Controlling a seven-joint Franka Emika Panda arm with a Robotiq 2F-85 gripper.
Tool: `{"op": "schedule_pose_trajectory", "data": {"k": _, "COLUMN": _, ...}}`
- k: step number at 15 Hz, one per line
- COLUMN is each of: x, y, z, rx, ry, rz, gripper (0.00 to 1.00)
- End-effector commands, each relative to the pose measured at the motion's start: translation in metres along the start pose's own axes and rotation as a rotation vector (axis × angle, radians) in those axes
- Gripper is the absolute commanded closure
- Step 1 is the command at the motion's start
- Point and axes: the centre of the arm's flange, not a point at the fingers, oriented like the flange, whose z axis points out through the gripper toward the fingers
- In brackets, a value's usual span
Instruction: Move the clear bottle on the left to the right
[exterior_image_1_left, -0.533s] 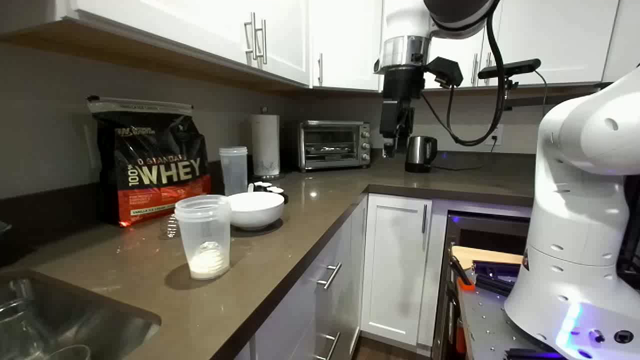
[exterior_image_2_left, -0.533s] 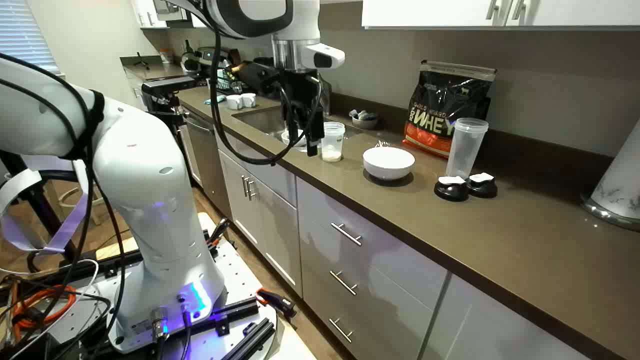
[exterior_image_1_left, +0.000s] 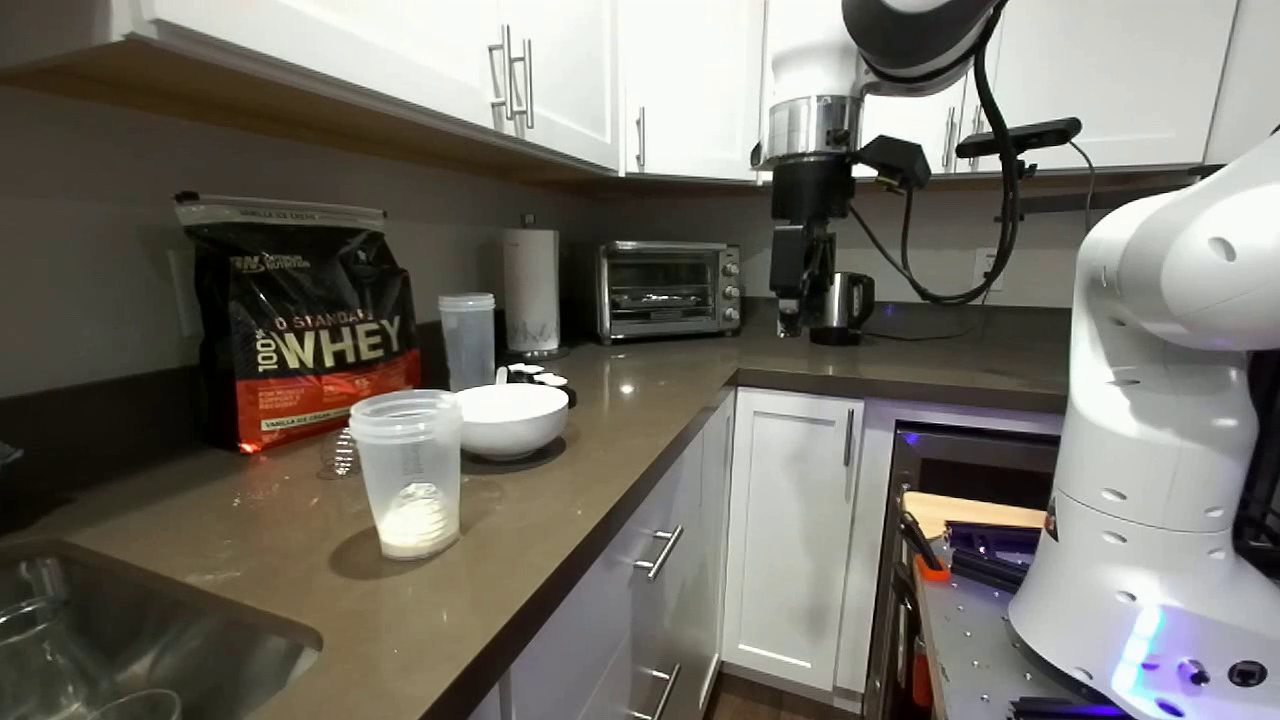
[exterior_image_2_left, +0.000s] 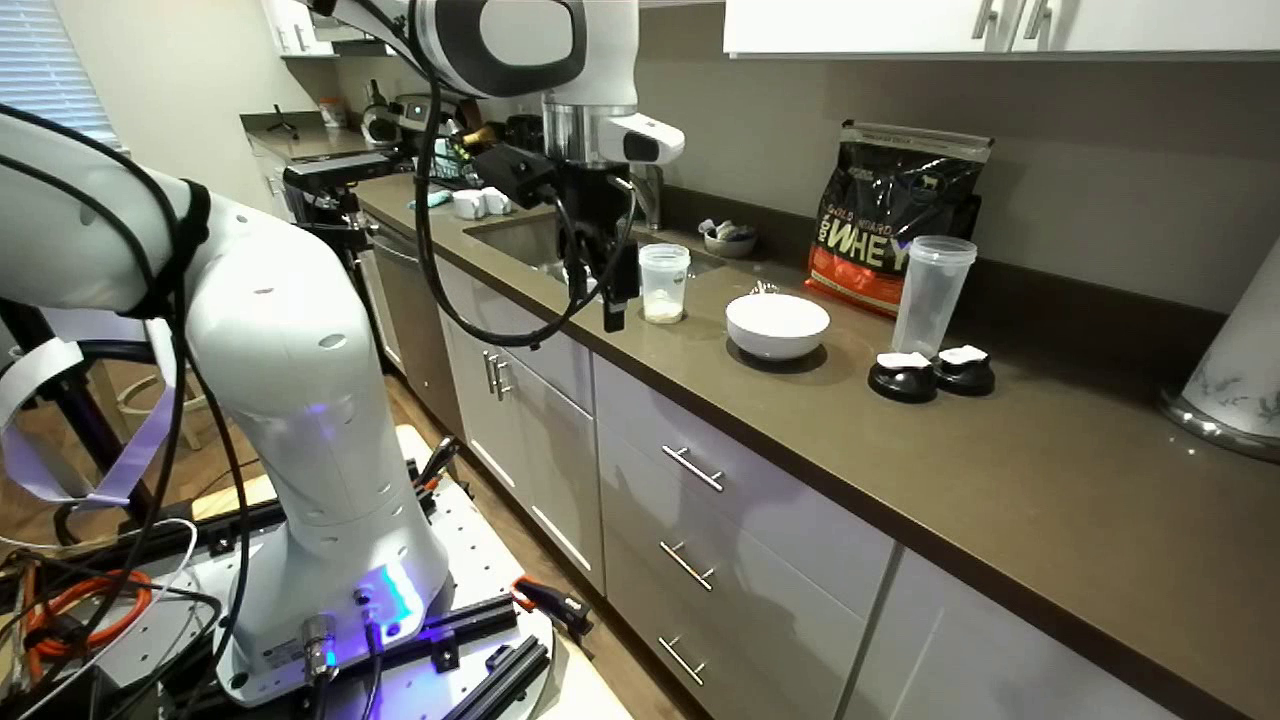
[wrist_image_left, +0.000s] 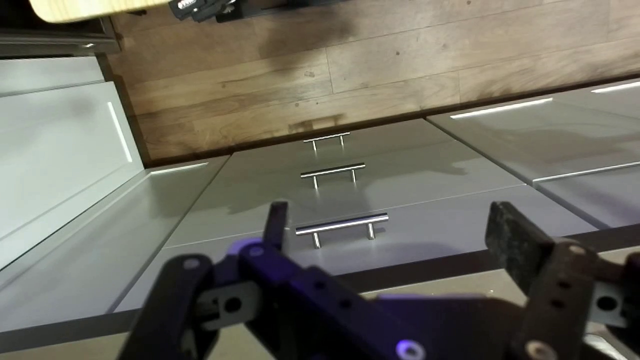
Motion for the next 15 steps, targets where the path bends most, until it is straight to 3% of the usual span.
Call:
{"op": "schedule_pose_trajectory", "data": {"k": 1, "x": 0.0, "y": 0.0, "z": 0.0, "rx": 0.0, "ry": 0.0, "rz": 0.0, "gripper": 0.0}}
{"op": "schedule_pose_trajectory", "data": {"k": 3, "x": 0.0, "y": 0.0, "z": 0.0, "rx": 0.0, "ry": 0.0, "rz": 0.0, "gripper": 0.0}}
{"op": "schedule_pose_trajectory", "data": {"k": 7, "x": 0.025, "y": -0.018, "z": -0.029, "rx": -0.042, "ry": 0.089, "rz": -0.075, "gripper": 0.0}}
{"op": "schedule_pose_trajectory", "data": {"k": 15, "x": 0.089, "y": -0.128, "z": -0.06, "rx": -0.056, "ry": 0.263, "rz": -0.342, "gripper": 0.0}}
